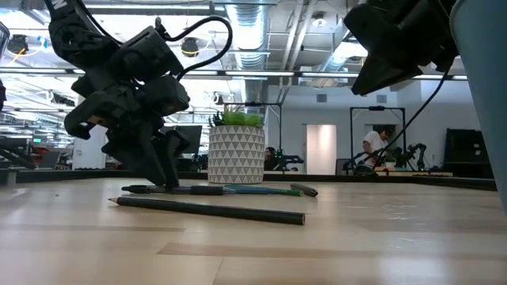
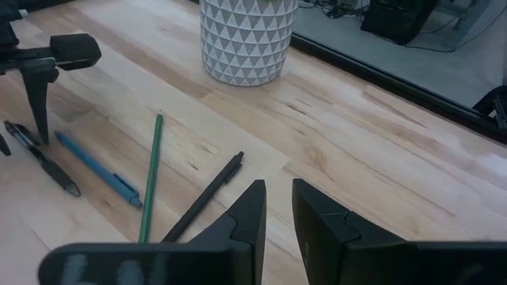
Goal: Sort pens & pencils
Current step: Put the left black pen into the transparent bin
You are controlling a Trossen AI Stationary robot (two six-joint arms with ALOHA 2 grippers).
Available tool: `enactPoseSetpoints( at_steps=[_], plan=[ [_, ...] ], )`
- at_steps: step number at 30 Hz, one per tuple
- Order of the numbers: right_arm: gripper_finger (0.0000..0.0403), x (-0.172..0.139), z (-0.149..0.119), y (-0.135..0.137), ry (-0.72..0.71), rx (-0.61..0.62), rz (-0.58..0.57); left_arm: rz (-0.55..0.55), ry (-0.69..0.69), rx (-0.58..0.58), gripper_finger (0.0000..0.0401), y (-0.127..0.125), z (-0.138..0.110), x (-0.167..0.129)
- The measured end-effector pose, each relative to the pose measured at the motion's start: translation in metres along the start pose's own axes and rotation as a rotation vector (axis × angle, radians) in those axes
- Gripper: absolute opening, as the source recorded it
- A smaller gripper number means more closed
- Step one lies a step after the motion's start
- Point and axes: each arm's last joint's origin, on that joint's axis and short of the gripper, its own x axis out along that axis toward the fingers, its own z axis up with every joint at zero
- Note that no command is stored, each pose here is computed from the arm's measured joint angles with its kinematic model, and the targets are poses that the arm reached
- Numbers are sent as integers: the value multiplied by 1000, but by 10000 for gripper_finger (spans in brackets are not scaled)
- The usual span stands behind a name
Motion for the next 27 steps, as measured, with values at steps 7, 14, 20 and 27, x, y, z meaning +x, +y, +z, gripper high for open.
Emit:
enactPoseSetpoints(
  at_steps=[7,14,20,27],
  plan=[
    [87,0,0,0,7,0,2,-12,-15,-19,132,-2,2,1],
    [87,0,0,0,10,1,3,-22,-58,-27,132,-10,6,2],
    [87,0,0,0,18,0,5,18,-82,-33,132,-11,-7,2],
    [87,0,-1,0,20,0,5,85,-130,-79,132,-8,-15,0]
  ],
)
